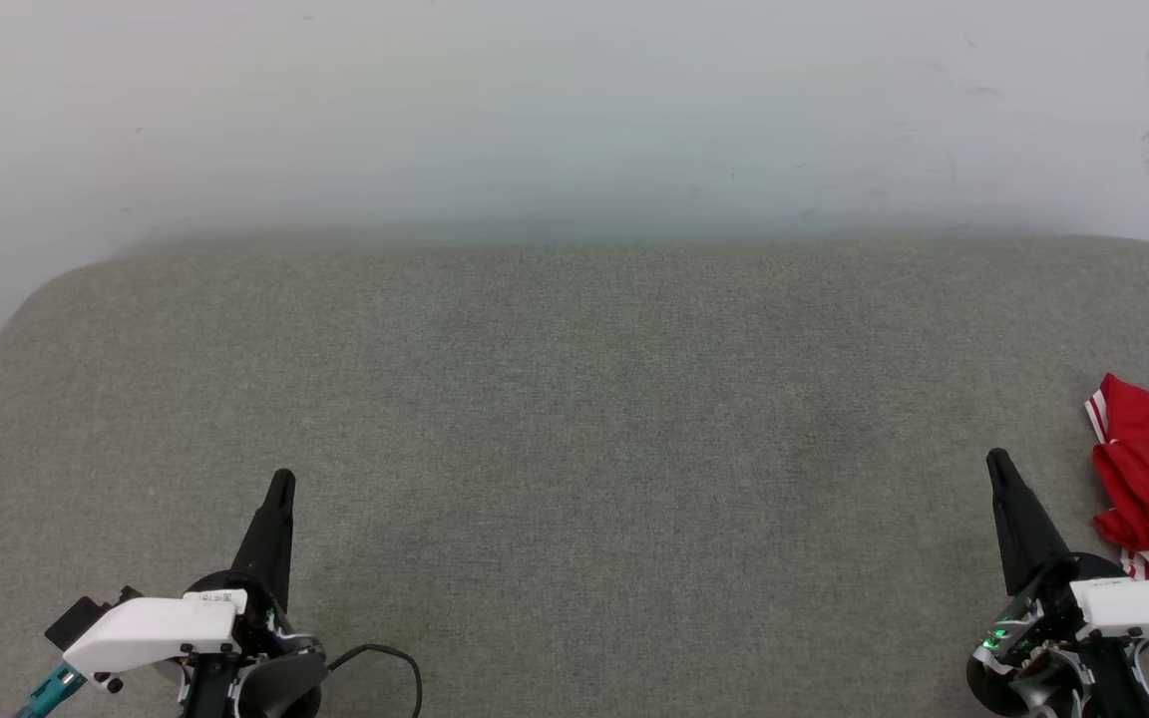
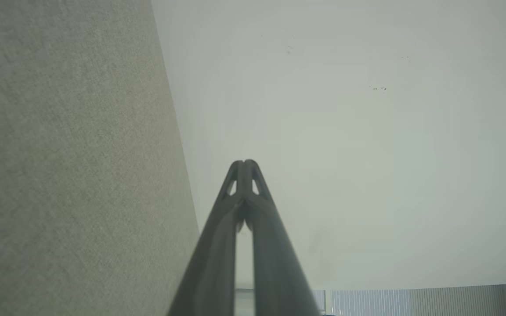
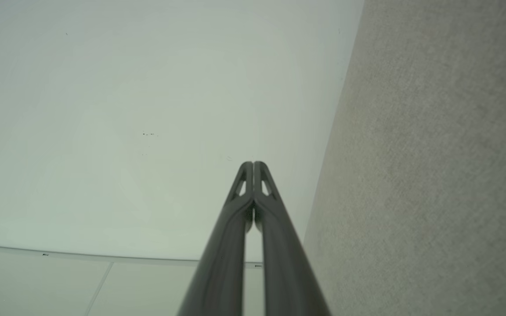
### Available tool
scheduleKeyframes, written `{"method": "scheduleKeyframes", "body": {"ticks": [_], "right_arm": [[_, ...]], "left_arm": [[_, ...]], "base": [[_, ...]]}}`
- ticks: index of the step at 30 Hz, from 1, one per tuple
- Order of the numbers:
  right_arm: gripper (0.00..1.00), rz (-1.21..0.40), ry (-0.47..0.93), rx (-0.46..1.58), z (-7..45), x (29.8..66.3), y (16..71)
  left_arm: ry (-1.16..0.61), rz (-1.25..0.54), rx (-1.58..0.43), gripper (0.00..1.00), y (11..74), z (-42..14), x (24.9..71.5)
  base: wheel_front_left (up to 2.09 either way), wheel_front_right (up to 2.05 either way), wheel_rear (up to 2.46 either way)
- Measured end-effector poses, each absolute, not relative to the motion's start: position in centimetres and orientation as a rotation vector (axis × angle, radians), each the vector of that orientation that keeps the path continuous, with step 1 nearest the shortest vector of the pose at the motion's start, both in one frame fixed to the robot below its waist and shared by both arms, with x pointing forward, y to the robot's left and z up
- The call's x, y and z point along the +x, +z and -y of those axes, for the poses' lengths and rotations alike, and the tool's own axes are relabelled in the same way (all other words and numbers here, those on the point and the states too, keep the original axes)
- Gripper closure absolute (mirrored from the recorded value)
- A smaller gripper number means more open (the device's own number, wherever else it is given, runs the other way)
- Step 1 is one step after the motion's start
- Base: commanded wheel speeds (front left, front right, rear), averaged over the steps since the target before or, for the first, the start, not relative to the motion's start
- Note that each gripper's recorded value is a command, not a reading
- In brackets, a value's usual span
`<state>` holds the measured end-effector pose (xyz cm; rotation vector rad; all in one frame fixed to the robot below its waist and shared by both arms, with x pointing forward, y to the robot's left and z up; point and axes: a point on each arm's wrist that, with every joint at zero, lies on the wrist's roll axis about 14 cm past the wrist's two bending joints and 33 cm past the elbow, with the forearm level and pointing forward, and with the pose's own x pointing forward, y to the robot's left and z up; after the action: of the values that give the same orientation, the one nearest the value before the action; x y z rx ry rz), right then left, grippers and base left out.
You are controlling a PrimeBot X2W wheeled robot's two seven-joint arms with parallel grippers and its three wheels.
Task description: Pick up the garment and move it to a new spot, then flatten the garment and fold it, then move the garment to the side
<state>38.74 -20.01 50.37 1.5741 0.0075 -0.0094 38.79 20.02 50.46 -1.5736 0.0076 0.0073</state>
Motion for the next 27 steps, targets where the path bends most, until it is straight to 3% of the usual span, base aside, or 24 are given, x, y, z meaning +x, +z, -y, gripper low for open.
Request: {"method": "scheduleKeyframes", "body": {"ticks": [27], "right_arm": [[1.00,-0.008,-0.009,1.574,20.00,38.74,50.37]], "left_arm": [[0.007,-0.008,-1.574,1.00,50.46,-20.02,38.80]], "base": [[0.00,0.00,0.00]]}}
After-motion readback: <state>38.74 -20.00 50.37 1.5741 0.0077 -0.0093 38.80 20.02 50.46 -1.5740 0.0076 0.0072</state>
